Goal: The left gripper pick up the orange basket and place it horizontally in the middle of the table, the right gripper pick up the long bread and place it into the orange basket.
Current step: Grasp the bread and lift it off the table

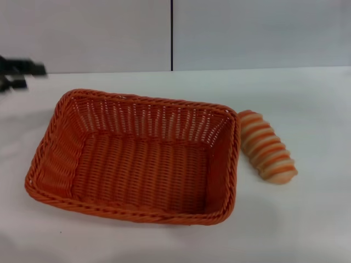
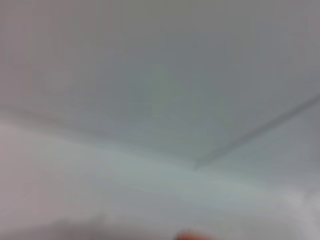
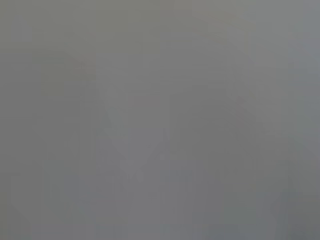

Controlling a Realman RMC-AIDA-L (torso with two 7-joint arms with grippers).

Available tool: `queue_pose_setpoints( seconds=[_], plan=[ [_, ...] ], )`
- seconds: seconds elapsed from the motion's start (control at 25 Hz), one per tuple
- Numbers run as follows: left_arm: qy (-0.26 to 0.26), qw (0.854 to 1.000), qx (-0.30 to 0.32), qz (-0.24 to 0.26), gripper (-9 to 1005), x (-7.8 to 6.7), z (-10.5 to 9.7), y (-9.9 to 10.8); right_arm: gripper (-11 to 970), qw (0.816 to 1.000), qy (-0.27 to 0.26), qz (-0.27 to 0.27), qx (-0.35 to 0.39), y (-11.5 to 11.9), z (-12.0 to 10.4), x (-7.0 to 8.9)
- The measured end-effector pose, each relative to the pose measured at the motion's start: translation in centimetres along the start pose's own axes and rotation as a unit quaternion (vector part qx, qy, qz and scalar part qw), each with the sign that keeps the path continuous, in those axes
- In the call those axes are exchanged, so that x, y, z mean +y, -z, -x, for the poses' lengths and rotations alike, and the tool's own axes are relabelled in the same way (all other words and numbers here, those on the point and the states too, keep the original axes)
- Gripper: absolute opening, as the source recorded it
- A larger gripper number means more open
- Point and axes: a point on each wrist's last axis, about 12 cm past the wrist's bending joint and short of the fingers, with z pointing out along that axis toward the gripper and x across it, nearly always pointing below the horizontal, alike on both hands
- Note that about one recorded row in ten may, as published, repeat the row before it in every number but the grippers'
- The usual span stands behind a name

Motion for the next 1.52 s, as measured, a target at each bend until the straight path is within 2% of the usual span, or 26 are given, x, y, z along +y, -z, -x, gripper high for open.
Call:
queue_pose_setpoints(
  seconds=[0.08,0.28,0.36,0.44,0.56,0.6,0.68,1.08,1.24,1.36,1.52],
  plan=[
    [-0.033,0.997,-0.062,-0.028,668,0.9,0.2,1.5,666,0.999,-0.009,0.015,0.034,0.1,0.7,-0.6],
    [-0.118,0.979,-0.158,-0.039,669,2.9,-0.7,3.4,667,0.984,-0.034,0.027,0.17,0.2,2.7,-1.7],
    [-0.137,0.975,-0.174,-0.037,669,3.3,-1.0,3.5,666,0.971,-0.039,0.029,0.236,-0.1,3.7,-1.8],
    [-0.169,0.963,-0.207,-0.04,669,4.5,-2.1,3.4,666,0.952,-0.045,0.037,0.301,-0.3,4.3,-1.5],
    [-0.169,0.963,-0.207,-0.04,669,4.5,-2.1,3.4,666,0.932,-0.048,0.052,0.356,-0.7,5.0,-0.8],
    [-0.192,0.946,-0.254,-0.06,669,5.9,-3.7,3.0,666,0.929,-0.05,0.056,0.361,-0.8,5.1,-0.6],
    [-0.198,0.938,-0.276,-0.062,669,6.7,-4.8,3.1,665,0.929,-0.053,0.062,0.361,-1.0,5.2,0.0],
    [-0.189,0.942,-0.274,-0.052,670,7.5,-5.9,4.2,666,0.949,-0.054,0.054,0.304,-2.2,4.4,2.9],
    [-0.189,0.942,-0.273,-0.051,668,7.6,-6.0,4.2,666,0.957,-0.093,0.082,0.262,-3.0,3.3,4.6],
    [-0.191,0.942,-0.273,-0.05,668,7.6,-5.7,4.2,665,0.957,-0.111,0.097,0.249,-3.8,2.2,6.2],
    [-0.194,0.941,-0.273,-0.048,669,7.5,-5.3,4.2,665,0.956,-0.103,0.093,0.258,-4.6,1.3,7.1]
  ],
)
